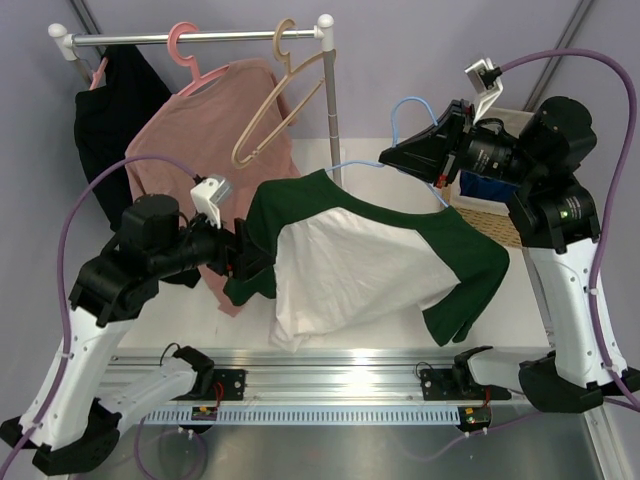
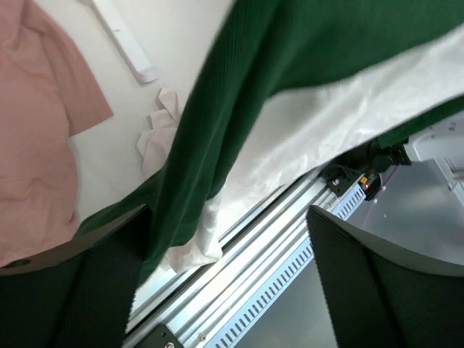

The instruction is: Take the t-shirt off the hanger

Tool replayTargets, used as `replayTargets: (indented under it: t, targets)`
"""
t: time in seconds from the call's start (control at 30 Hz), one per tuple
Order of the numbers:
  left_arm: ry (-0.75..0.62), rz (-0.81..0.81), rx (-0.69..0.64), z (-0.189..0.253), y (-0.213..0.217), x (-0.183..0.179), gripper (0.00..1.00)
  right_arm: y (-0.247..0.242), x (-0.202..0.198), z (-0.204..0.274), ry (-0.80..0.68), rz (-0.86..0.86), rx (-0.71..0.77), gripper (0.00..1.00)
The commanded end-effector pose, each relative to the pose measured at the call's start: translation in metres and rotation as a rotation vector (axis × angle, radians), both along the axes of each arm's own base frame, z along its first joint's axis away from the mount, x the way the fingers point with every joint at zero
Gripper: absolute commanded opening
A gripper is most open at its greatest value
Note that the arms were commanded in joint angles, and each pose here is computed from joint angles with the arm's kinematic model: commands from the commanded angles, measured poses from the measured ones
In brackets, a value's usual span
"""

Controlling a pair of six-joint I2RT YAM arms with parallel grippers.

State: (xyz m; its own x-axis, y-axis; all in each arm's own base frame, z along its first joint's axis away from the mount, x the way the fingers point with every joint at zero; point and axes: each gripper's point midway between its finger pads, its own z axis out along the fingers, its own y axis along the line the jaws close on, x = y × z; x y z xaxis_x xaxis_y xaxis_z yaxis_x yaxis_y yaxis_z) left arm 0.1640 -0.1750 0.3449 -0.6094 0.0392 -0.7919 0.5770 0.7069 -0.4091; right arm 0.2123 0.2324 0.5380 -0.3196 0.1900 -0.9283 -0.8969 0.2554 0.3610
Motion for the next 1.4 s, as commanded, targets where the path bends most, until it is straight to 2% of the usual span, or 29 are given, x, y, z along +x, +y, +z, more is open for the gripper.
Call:
replayTargets:
  t: [0.0,0.03,0.07,0.1,0.3,0.4,0.5,0.63,0.8,1.03,1.37]
  targets:
    - [-0.093,-0.104,-0.121,0.021,-0.017,-0.008,0.78,-0.003,-0.016,0.022,-0.045,0.047,0.034,0.00]
    - [-0.094,-0.118,-0.149,0.024,-0.021,-0.010,0.62,-0.001,-0.014,0.018,-0.021,0.059,0.038,0.00]
    - [-0.078,-0.110,-0.171,0.026,-0.023,-0.008,0.26,-0.001,-0.018,0.020,-0.006,0.065,0.054,0.00]
    - [-0.077,-0.104,-0.178,0.027,-0.025,-0.006,0.00,-0.002,-0.020,0.025,-0.034,0.066,0.070,0.00]
    - [-0.037,-0.008,-0.155,0.016,-0.019,0.007,0.00,-0.001,-0.030,0.030,-0.032,0.117,0.084,0.00]
    - [-0.060,0.102,-0.115,0.012,-0.001,0.015,0.00,-0.005,-0.034,0.033,-0.053,0.087,0.082,0.00]
    - [-0.028,0.241,-0.030,-0.007,0.022,0.023,0.00,-0.013,-0.021,0.035,-0.081,-0.036,0.080,0.00]
    - [0.100,0.395,0.088,-0.054,0.047,0.024,0.00,-0.037,0.020,0.045,-0.060,-0.263,0.136,0.00]
    - [0.211,0.554,0.251,-0.105,0.080,0.019,0.00,-0.052,0.039,0.071,-0.104,-0.348,0.211,0.00]
    - [0.260,0.590,0.317,-0.118,0.088,0.021,0.00,-0.049,0.058,0.071,-0.090,-0.349,0.223,0.00]
    - [0.377,0.612,0.393,-0.139,0.100,-0.005,0.00,-0.076,0.086,0.074,-0.132,-0.559,0.250,0.00]
